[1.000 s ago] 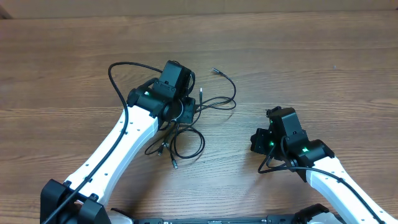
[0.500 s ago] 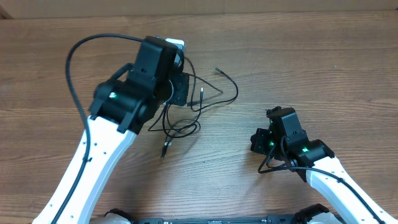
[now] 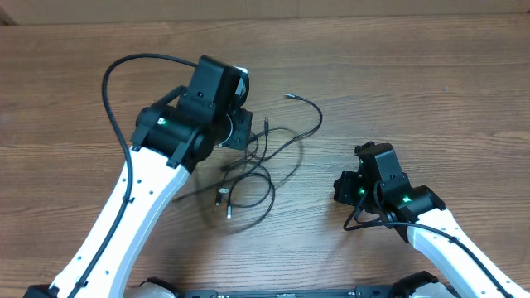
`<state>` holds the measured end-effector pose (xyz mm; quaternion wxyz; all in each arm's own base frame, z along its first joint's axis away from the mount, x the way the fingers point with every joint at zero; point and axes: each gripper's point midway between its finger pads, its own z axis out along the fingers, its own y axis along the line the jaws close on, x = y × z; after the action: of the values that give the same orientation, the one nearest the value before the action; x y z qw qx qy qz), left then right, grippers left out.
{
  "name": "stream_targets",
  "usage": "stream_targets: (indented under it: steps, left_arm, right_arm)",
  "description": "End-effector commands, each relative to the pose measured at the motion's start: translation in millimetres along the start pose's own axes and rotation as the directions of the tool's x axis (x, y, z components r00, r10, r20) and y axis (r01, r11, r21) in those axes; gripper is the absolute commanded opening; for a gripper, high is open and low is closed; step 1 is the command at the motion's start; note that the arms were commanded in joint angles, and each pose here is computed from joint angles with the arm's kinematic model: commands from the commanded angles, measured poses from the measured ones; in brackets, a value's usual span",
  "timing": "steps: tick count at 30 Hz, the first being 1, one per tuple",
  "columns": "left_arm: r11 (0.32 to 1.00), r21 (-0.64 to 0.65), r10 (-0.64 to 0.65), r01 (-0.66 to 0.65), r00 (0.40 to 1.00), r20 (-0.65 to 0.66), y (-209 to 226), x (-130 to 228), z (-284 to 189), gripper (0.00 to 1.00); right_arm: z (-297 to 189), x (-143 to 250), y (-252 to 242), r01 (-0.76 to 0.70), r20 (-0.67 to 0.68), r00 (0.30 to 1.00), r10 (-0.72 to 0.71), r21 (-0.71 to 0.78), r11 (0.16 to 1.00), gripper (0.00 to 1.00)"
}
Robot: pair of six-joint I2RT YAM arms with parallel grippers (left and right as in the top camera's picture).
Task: Untangle cables
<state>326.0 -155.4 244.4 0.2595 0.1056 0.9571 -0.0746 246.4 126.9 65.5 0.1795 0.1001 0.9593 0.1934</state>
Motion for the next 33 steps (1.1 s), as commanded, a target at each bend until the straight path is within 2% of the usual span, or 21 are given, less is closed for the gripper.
stream_targets:
  steps: [1, 8, 13, 18, 26, 31, 33]
  left_arm:
    - [1.000, 0.002, 0.004, -0.004, 1.000, -0.018, 1, 2, 6, 0.27]
    - [1.000, -0.018, 0.004, -0.005, 0.999, -0.045, 5, 9, 7, 0.28]
    - [0.999, -0.039, -0.022, 0.018, 0.992, -0.122, 10, 31, 19, 0.29]
    - [0.994, -0.074, -0.090, 0.075, 0.973, -0.211, 15, 59, 29, 0.16]
    - [0.994, -0.093, -0.075, 0.049, 0.950, -0.304, 15, 91, 8, 0.17]
    - [0.993, -0.088, -0.104, 0.083, 0.958, -0.267, 20, 112, -2, 0.19]
    - [0.989, -0.090, -0.137, 0.119, 0.961, -0.241, 24, 121, 2, 0.24]
  right_arm:
    - [-1, -4, 1, -0.003, 0.015, 1.000, 0.003, -0.001, 1.000, 0.04]
    - [-1, -4, 1, -0.003, 0.015, 1.000, 0.003, -0.001, 1.000, 0.04]
    - [-1, -4, 1, -0.003, 0.014, 1.000, 0.003, -0.001, 1.000, 0.04]
    - [-1, -4, 1, -0.003, 0.014, 1.000, 0.003, 0.000, 1.000, 0.04]
    - [-1, -4, 1, -0.003, 0.012, 1.000, 0.003, 0.001, 1.000, 0.04]
    - [-1, -5, 1, -0.002, 0.015, 1.000, 0.002, -0.001, 1.000, 0.04]
    - [-1, -5, 1, -0.003, 0.015, 1.000, 0.003, -0.001, 1.000, 0.04]
